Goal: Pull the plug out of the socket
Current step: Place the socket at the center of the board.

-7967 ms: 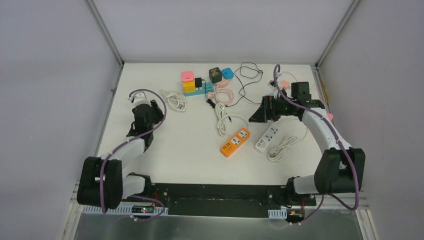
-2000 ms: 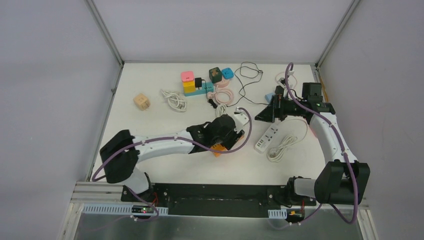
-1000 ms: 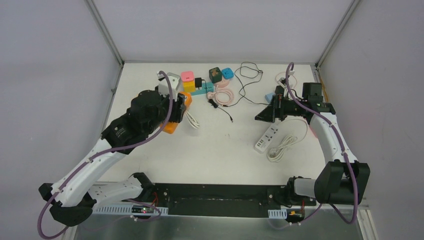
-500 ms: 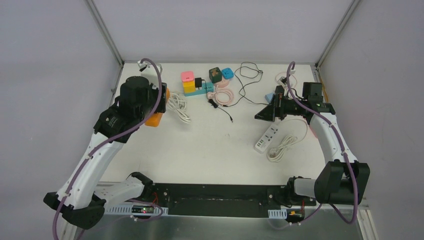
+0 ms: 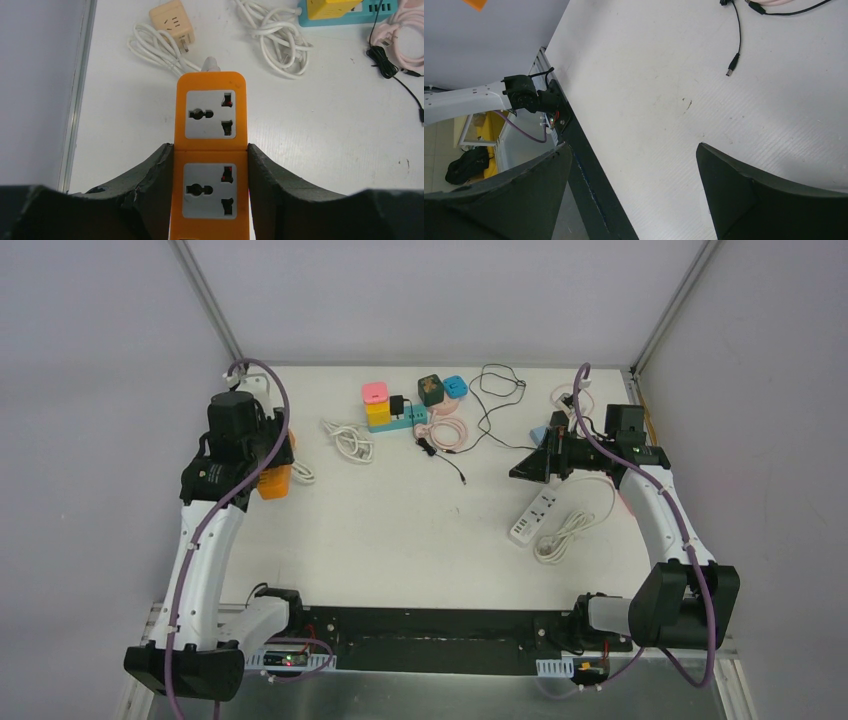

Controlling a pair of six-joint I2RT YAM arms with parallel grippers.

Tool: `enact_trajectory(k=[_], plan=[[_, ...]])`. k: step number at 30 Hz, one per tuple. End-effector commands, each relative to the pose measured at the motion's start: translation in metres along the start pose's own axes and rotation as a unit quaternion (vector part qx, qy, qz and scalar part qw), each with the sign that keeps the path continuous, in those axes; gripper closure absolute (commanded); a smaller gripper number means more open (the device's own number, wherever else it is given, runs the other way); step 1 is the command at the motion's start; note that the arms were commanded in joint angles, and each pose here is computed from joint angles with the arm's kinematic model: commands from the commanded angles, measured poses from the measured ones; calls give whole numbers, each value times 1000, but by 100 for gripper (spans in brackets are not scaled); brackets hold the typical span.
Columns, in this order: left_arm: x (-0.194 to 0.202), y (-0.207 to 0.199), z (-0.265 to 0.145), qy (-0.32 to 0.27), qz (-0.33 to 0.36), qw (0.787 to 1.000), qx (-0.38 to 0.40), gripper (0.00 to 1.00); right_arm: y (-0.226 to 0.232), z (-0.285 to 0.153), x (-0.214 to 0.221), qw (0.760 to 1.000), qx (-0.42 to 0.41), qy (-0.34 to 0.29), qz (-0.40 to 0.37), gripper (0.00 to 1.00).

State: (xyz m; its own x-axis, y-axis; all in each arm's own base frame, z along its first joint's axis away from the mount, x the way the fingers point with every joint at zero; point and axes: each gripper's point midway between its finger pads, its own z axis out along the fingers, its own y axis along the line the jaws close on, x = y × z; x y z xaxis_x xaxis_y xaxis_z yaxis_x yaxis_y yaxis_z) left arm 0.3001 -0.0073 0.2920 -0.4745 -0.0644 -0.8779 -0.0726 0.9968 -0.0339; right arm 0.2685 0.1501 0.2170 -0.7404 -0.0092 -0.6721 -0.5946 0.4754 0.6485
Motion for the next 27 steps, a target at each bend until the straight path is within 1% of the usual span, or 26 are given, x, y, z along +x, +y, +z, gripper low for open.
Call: enact_trajectory(k=[1,4,7,9,13,19,27], plan=[[-17,11,8,-43,-24,999,-13,100,6,-2,-8,1000,-7,-14,-25,0],[-13,20,15,-40,-33,998,-29,100,7,-2,-8,1000,-8,-14,-26,0],[-5,39,24,-31,-50,996,-66,100,8,-3,-8,1000,-11,-14,-26,0],[3,55,33,-24,-73,993,-92,100,10,-2,-8,999,-13,-14,-25,0],[16,76,51,-4,-115,986,-117,100,14,-2,-8,999,-19,-15,-28,0],[42,102,75,40,-129,977,-163,100,15,-1,-8,999,-17,-15,-34,0],[90,121,117,118,-151,966,-175,100,22,4,-5,999,-19,-7,-48,0]])
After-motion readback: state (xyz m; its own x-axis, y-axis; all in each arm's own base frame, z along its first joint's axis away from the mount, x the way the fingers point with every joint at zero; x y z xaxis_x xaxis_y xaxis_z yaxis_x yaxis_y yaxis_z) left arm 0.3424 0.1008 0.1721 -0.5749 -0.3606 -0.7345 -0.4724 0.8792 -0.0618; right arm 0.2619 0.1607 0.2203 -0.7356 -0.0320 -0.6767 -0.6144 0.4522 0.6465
